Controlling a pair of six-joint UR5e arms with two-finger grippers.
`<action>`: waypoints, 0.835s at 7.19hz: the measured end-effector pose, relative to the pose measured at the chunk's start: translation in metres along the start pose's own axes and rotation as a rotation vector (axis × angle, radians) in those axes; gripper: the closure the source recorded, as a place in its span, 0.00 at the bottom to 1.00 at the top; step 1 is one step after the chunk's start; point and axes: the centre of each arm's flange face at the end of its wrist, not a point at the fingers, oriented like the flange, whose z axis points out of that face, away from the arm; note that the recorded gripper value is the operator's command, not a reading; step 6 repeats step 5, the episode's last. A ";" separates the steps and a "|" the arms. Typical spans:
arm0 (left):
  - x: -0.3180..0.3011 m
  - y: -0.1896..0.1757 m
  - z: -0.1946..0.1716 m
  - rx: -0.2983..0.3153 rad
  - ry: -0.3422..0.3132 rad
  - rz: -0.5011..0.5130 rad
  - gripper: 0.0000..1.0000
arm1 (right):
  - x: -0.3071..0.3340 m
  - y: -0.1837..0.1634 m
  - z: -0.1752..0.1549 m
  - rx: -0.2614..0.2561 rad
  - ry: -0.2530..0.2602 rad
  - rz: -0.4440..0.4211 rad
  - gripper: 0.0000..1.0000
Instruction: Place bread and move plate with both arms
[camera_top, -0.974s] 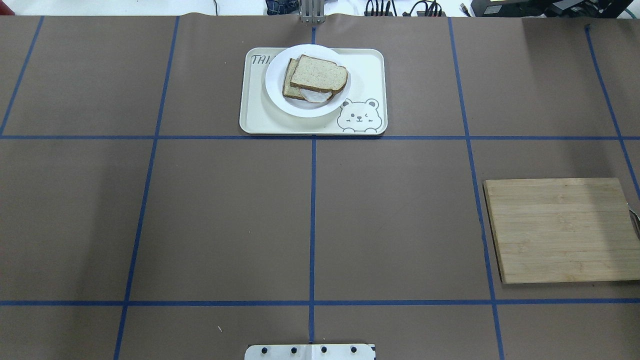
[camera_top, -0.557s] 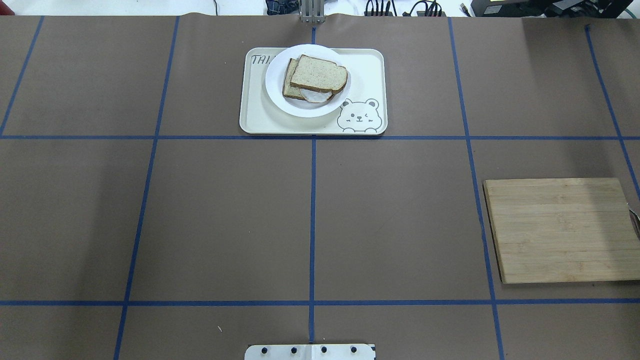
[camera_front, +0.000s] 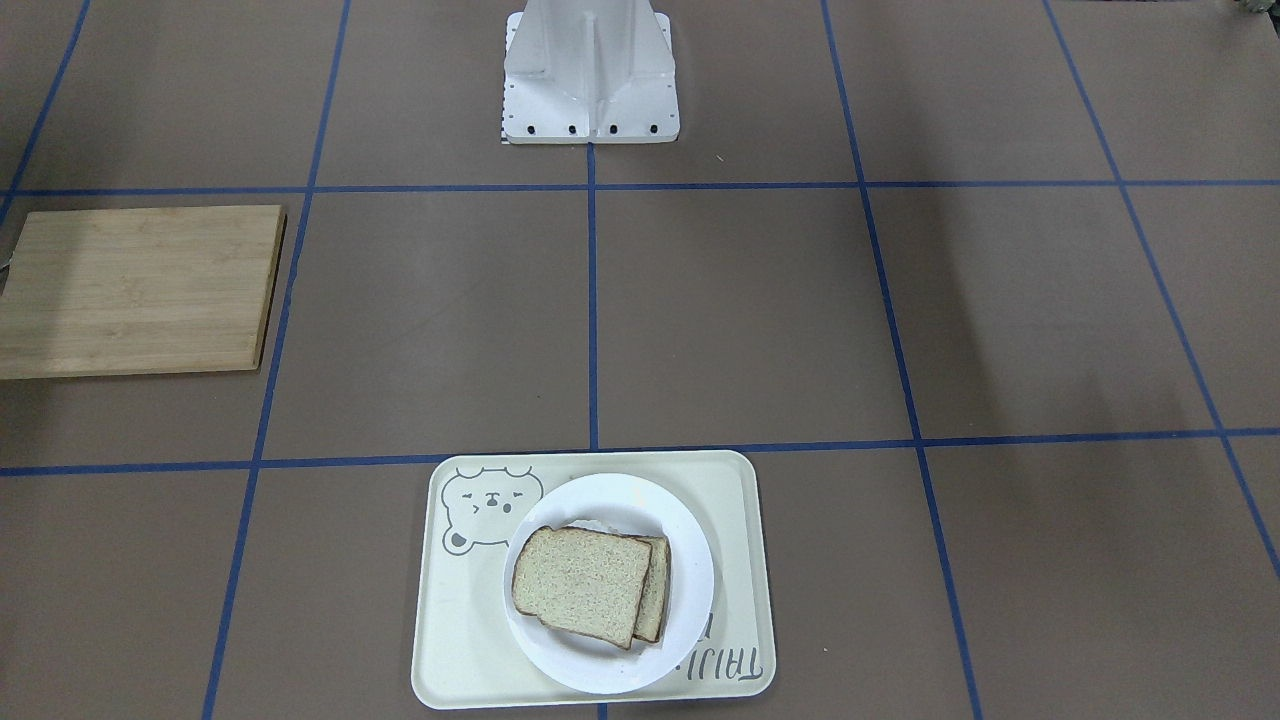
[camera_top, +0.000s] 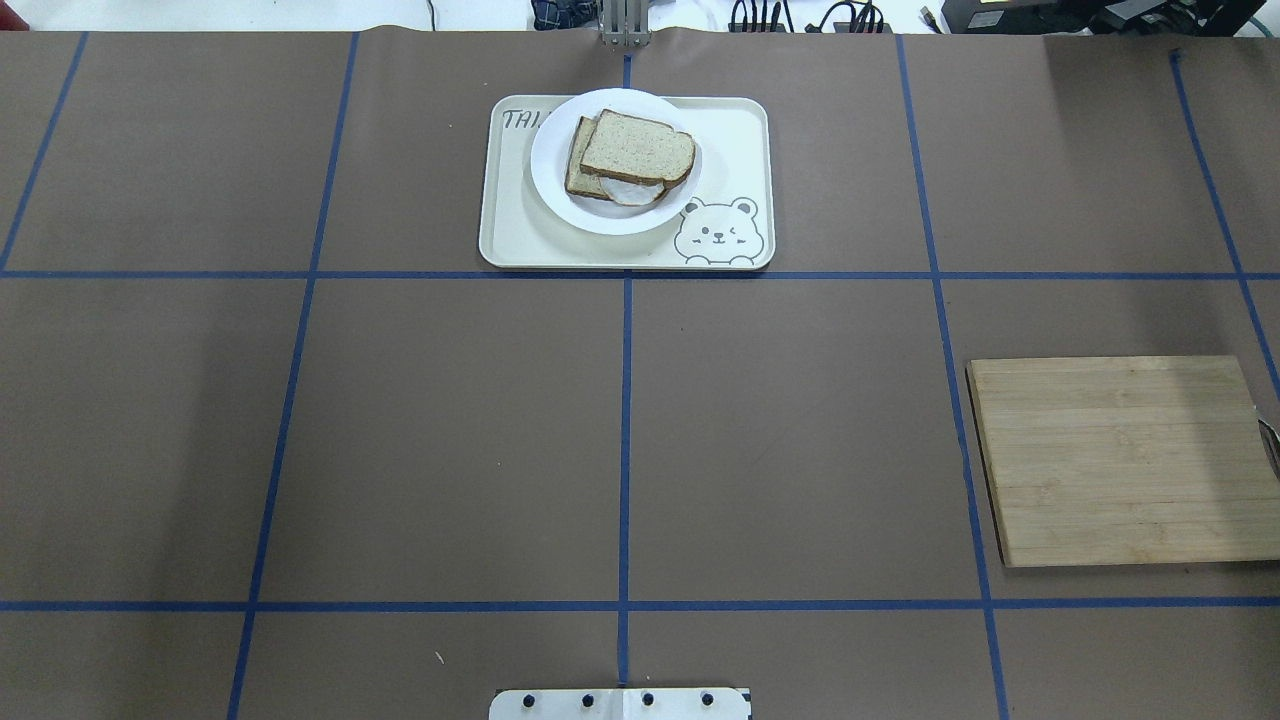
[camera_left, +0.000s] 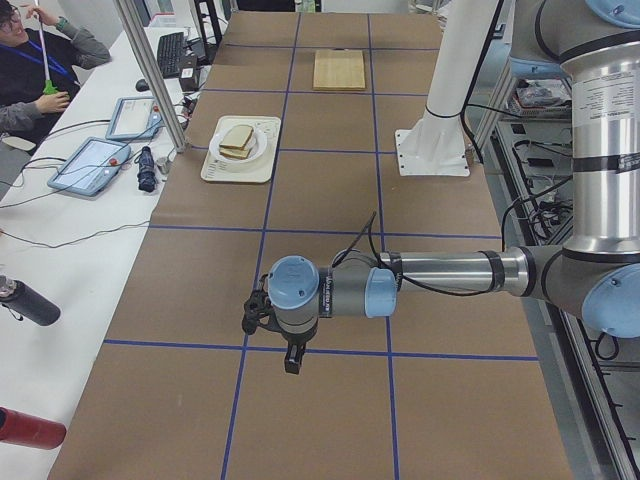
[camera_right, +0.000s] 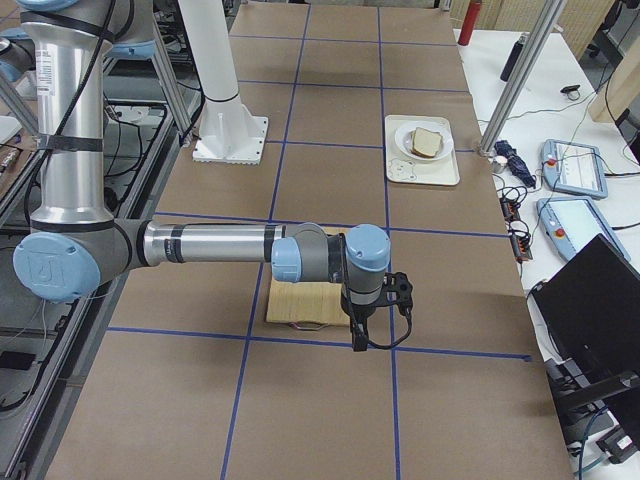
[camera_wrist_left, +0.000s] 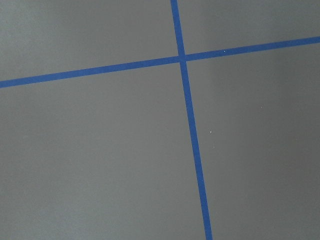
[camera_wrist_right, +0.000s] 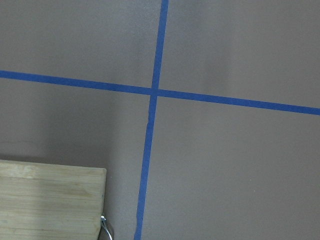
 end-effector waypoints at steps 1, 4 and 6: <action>0.000 0.000 0.000 0.000 0.000 0.000 0.02 | 0.000 0.000 0.000 0.000 -0.001 0.001 0.00; 0.000 0.000 0.000 0.000 0.000 0.000 0.02 | 0.001 0.001 0.001 -0.002 -0.004 0.004 0.00; 0.000 0.000 0.000 0.000 0.000 0.000 0.02 | 0.001 0.002 0.001 -0.002 -0.005 0.005 0.00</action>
